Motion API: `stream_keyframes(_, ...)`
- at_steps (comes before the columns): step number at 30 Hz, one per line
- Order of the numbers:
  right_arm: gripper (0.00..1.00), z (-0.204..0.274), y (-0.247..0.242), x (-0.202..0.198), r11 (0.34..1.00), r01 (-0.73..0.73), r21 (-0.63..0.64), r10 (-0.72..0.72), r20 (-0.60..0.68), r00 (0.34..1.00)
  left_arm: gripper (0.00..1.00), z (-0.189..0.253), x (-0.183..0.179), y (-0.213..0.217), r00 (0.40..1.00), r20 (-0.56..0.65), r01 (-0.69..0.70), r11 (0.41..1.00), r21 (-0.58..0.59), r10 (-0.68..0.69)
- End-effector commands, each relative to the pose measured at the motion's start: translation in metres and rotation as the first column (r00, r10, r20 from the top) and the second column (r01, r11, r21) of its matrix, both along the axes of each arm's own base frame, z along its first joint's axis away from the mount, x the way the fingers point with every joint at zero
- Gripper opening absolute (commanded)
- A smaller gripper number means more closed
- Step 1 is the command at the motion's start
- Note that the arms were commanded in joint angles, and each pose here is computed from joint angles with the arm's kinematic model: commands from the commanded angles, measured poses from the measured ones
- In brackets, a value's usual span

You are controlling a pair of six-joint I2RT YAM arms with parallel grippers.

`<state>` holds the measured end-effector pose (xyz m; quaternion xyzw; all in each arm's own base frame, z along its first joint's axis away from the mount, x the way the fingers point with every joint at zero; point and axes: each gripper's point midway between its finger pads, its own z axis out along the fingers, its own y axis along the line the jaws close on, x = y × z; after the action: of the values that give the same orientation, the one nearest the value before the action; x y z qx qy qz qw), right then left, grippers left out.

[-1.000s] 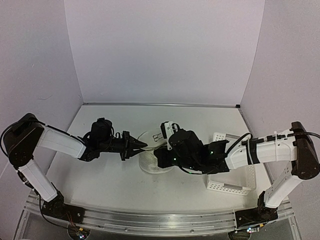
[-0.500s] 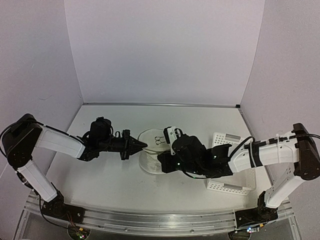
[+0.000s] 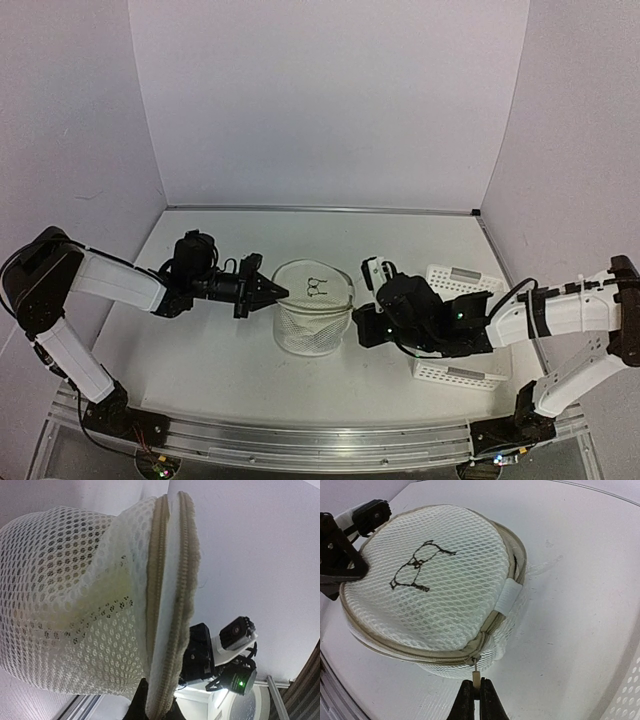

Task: Unzip the laundry bag and remove the bra
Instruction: Unzip the zipper of the laundry bag.

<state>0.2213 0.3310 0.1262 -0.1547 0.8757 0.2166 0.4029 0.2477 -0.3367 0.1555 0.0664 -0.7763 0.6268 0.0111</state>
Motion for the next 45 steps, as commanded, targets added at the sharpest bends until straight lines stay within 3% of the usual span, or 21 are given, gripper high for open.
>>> stream_keyframes(1, 0.00, 0.007, -0.027, 0.017, 0.998, 0.051, -0.028, -0.050, 0.039, 0.998, 0.00, 0.033, -0.012, -0.007, 0.973, 0.171, 0.167, 0.984, -0.064, -0.154)
stream_keyframes(10, 0.00, 0.014, -0.038, 0.021, 0.998, -0.033, -0.058, 0.037, 0.068, 0.997, 0.00, 0.028, -0.017, -0.003, 0.948, 0.225, 0.242, 0.969, -0.046, -0.226)
stream_keyframes(17, 0.00, 0.026, -0.018, -0.008, 0.967, -0.255, 0.004, 0.254, 0.088, 0.963, 0.00, 0.041, -0.011, 0.003, 0.931, 0.272, 0.262, 0.964, -0.042, -0.242)
stream_keyframes(22, 0.00, 0.027, -0.014, -0.023, 0.939, -0.339, -0.053, 0.343, 0.160, 0.926, 0.00, 0.047, -0.010, 0.003, 0.912, 0.306, 0.287, 0.958, 0.006, -0.275)
stream_keyframes(26, 0.00, 0.032, -0.021, -0.020, 0.932, -0.342, -0.121, 0.361, 0.234, 0.903, 0.00, 0.034, -0.006, 0.009, 0.888, 0.316, 0.289, 0.940, 0.184, -0.335)
stream_keyframes(31, 0.00, 0.030, -0.023, -0.015, 0.886, -0.372, -0.276, 0.449, 0.315, 0.836, 0.00, 0.038, -0.010, 0.013, 0.865, 0.337, 0.309, 0.924, 0.224, -0.371)
stream_keyframes(35, 0.00, 0.021, -0.024, -0.004, 0.859, -0.352, -0.372, 0.475, 0.321, 0.820, 0.00, 0.036, -0.015, 0.017, 0.855, 0.343, 0.318, 0.915, 0.247, -0.389)
stream_keyframes(45, 0.00, 0.026, -0.031, 0.033, 0.871, -0.282, -0.402, 0.424, 0.328, 0.844, 0.00, 0.036, -0.025, 0.022, 0.827, 0.370, 0.332, 0.900, 0.284, -0.422)
